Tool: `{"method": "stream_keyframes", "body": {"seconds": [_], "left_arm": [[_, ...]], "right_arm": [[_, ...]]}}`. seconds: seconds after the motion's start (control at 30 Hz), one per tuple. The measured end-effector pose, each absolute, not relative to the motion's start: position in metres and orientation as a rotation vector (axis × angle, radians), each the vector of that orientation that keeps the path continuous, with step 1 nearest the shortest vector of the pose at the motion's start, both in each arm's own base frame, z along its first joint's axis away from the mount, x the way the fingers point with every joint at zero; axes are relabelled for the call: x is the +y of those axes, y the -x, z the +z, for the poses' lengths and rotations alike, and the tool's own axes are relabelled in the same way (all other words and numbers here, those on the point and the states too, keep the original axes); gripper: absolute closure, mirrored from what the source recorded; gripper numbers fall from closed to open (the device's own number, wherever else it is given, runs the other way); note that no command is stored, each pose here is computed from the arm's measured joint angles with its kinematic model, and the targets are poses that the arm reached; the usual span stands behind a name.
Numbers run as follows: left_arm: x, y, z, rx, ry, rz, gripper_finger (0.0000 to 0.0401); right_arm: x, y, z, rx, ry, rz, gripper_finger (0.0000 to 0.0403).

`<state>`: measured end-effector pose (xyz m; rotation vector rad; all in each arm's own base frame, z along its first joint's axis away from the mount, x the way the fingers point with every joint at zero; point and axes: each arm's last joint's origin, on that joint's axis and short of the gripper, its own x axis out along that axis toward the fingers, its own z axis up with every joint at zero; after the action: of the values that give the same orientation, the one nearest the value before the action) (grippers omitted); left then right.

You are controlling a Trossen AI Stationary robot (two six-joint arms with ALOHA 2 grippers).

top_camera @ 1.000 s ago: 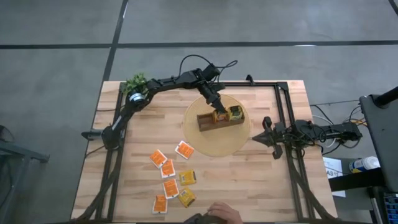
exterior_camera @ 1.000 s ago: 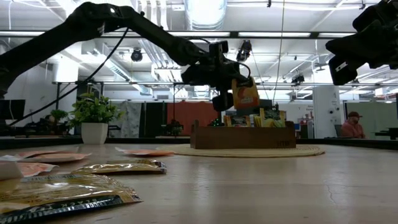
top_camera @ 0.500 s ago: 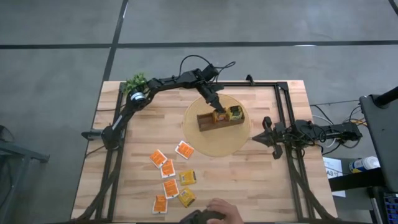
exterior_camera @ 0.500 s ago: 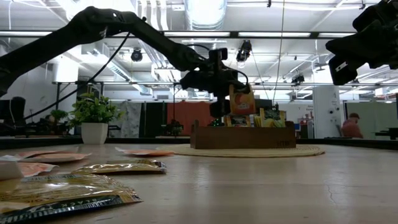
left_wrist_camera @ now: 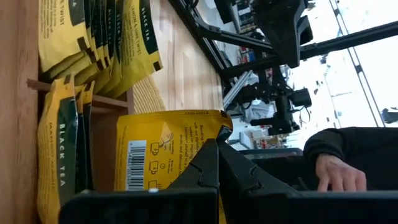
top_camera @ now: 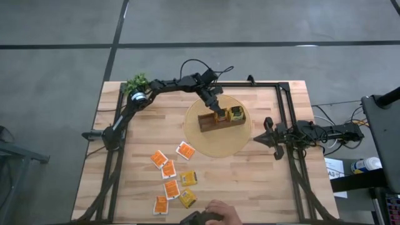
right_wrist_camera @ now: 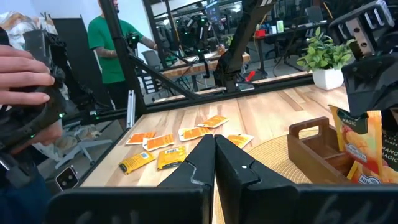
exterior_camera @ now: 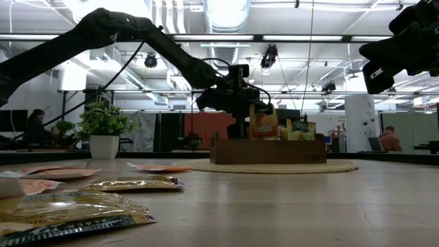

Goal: Pick & Place Tea
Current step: Put the middle orange tea bag into the middle section of the wooden organizer

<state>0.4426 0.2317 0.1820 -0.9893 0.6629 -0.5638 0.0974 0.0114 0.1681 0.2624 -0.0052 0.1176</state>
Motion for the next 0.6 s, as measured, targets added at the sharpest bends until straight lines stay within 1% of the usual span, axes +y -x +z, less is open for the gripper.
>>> {"method": "stream_keyframes", "body": {"seconds": [0.6], "left_arm": [[0.2331,-0.4443,0.1805,0.626,0.949,-0.574,0.0401]], "right_arm": [[0.0114,-0.0974,0.1681,-0.005,-0.262,0.118,0.0394]]}}
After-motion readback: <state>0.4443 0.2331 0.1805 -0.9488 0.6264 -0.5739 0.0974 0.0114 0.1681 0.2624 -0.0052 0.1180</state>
